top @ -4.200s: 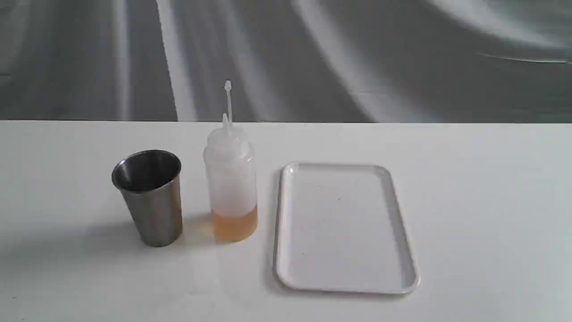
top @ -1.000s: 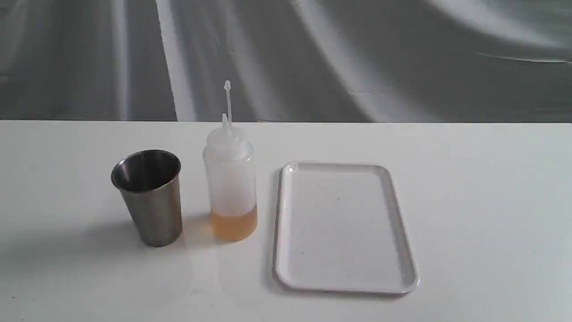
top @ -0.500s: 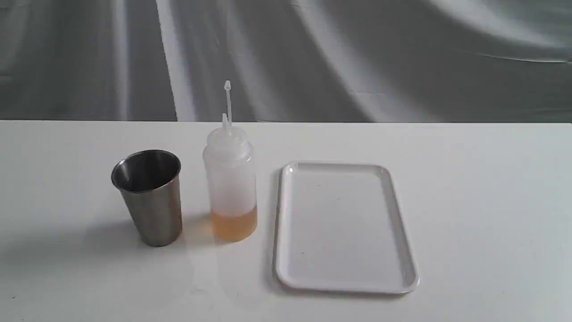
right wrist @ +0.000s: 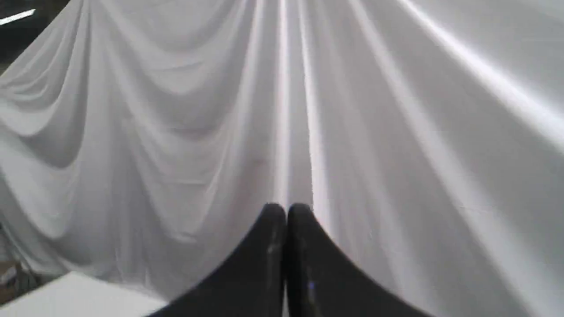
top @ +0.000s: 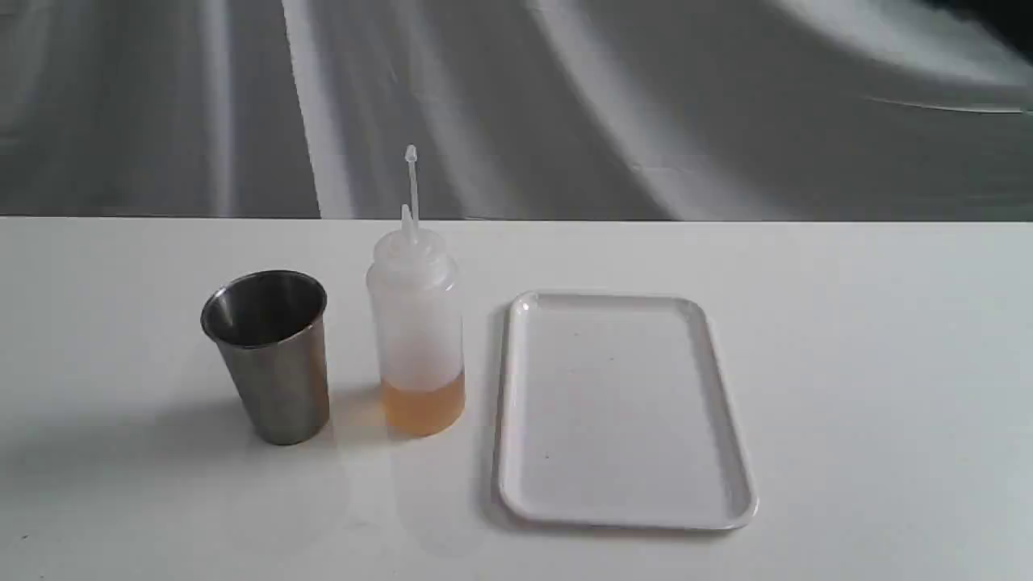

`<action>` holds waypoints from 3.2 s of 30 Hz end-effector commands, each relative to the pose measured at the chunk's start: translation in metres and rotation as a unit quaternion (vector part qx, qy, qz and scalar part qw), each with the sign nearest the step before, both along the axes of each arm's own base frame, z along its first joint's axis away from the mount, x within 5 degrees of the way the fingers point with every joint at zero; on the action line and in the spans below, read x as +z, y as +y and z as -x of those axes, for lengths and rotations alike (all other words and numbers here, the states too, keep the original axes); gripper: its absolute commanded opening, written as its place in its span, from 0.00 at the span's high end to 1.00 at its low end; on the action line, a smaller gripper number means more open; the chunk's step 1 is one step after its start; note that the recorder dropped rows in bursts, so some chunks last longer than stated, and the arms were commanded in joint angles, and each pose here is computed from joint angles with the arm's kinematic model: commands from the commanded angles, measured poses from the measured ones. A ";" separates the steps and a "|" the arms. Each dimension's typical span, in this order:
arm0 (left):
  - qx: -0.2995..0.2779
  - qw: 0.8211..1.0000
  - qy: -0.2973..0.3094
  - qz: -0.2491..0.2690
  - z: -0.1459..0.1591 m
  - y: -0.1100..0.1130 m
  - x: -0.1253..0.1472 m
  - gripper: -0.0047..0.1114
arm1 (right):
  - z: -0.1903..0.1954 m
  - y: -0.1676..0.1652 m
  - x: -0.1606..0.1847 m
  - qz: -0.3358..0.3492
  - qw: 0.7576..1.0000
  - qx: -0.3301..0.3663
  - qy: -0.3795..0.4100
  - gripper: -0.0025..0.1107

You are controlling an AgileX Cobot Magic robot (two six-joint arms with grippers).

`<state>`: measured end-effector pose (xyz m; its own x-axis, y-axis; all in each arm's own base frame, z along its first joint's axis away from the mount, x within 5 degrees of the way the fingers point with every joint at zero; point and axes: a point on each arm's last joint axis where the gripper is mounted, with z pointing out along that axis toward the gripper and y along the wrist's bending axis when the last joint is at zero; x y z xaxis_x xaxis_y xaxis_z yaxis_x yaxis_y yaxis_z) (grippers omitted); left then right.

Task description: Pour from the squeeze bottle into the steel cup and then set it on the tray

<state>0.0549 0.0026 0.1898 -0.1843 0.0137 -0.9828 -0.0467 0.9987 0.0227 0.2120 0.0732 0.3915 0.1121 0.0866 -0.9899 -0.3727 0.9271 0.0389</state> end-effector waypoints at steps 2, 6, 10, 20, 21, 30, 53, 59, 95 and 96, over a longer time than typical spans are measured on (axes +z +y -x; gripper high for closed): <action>-0.004 1.000 -0.003 0.003 0.000 0.000 -0.001 0.96 | -0.004 0.019 -0.009 0.078 0.996 0.037 -0.007 0.98; -0.004 1.000 -0.003 0.003 0.000 0.000 -0.001 0.96 | -0.009 0.024 -0.015 0.081 0.996 0.046 0.002 0.98; -0.004 1.000 -0.003 0.003 0.000 0.000 -0.001 0.96 | -0.012 0.026 -0.031 0.084 0.995 0.054 0.018 0.98; -0.004 1.000 -0.003 0.001 0.000 0.000 -0.001 0.96 | -0.031 0.037 -0.085 0.022 0.995 0.075 0.065 0.98; -0.004 1.000 -0.003 0.001 0.000 0.000 -0.001 0.96 | -0.035 0.038 -0.091 0.022 0.994 0.074 0.076 0.98; -0.004 1.000 -0.003 0.003 0.000 0.000 -0.001 0.96 | -0.054 0.071 -0.142 0.044 0.984 0.118 0.128 0.98; -0.004 1.000 -0.003 0.003 0.000 0.000 -0.001 0.96 | -0.059 0.128 -0.227 0.101 0.974 0.173 0.107 0.56; -0.004 1.000 -0.003 0.003 0.000 0.000 -0.001 0.96 | -0.064 0.125 -0.225 0.081 0.979 0.146 0.115 0.05; -0.004 1.000 -0.003 0.001 0.000 0.000 -0.001 0.96 | -0.121 0.148 -0.287 0.125 0.979 0.078 0.142 0.05; -0.004 1.000 -0.003 0.001 0.000 0.000 -0.001 0.96 | -0.122 0.149 -0.288 0.123 0.979 0.078 0.140 0.05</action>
